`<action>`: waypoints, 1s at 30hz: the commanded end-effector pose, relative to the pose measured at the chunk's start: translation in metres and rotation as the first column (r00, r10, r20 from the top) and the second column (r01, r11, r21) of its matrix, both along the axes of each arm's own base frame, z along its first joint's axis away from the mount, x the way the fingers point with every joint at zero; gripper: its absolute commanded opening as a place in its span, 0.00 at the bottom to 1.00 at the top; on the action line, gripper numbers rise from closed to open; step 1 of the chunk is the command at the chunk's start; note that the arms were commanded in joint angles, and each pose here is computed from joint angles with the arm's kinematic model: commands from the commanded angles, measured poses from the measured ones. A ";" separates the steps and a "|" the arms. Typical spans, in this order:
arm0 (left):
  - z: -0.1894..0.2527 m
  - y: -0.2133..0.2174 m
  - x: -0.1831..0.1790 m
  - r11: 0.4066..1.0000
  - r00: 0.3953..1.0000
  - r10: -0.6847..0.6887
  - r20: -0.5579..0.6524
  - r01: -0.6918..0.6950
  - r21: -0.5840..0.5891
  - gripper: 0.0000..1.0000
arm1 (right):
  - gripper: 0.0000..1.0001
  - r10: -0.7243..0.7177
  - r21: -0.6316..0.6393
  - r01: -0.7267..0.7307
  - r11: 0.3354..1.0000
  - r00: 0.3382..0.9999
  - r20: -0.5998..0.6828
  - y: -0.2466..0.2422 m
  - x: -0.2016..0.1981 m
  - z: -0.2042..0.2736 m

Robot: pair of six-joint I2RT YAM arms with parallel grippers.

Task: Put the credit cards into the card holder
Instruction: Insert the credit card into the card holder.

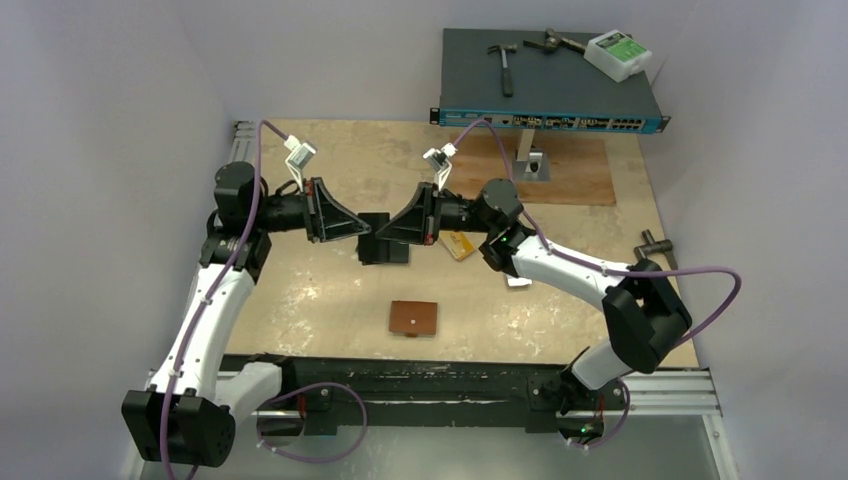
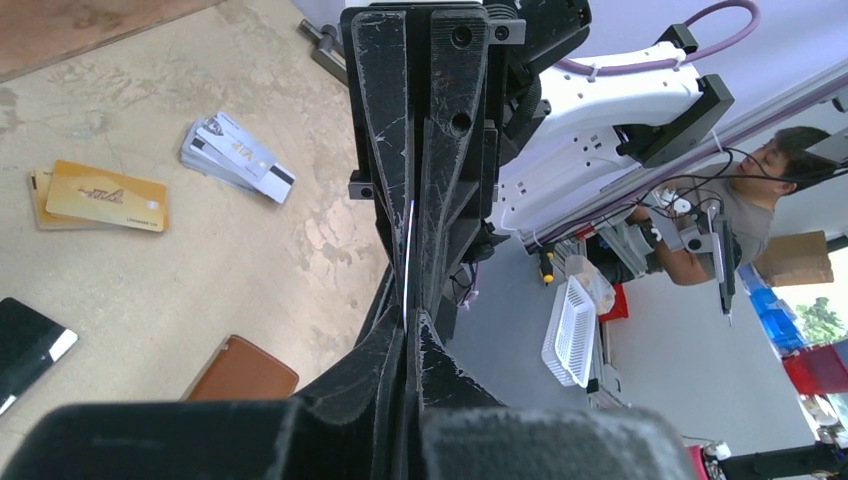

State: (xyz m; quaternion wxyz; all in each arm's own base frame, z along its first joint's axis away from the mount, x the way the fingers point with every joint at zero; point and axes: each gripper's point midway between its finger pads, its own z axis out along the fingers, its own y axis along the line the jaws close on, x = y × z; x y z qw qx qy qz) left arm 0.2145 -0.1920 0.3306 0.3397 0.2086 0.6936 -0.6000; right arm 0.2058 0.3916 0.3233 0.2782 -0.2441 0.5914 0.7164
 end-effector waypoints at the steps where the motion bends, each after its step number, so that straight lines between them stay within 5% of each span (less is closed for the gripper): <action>1: 0.002 0.004 0.009 0.998 0.998 0.062 0.032 -0.062 0.003 0.04 | 0.00 -0.027 0.004 0.027 1.000 1.000 0.010 0.001 0.004 0.006; 5: -0.011 0.009 0.009 0.990 0.994 0.087 0.062 -0.094 0.107 0.38 | 0.00 -0.127 -0.140 0.124 0.982 0.992 -0.012 -0.004 0.026 -0.020; 7: -0.033 0.016 0.002 0.967 0.994 0.082 0.069 -0.096 0.237 0.45 | 0.00 -0.210 -0.254 0.199 0.947 0.978 -0.015 -0.013 0.041 -0.045; 13: -0.123 0.024 -0.023 0.809 0.972 -0.154 0.180 0.019 0.588 0.58 | 0.00 -0.421 -0.501 0.333 0.799 0.904 -0.071 -0.065 0.056 -0.126; 18: -0.187 0.003 -0.056 0.588 0.847 -0.487 0.213 0.137 0.797 0.66 | 0.00 -0.555 -0.582 0.394 0.711 0.823 -0.120 -0.105 0.053 -0.164; 21: -0.213 -0.011 -0.061 0.487 0.777 -0.597 0.200 0.153 0.860 0.81 | 0.00 -0.596 -0.588 0.424 0.689 0.793 -0.128 -0.122 0.047 -0.169; 30: -0.262 -0.052 -0.041 0.358 0.751 -0.638 0.169 0.096 0.929 0.84 | 0.00 -0.691 -0.611 0.501 0.613 0.715 -0.107 -0.163 0.032 -0.172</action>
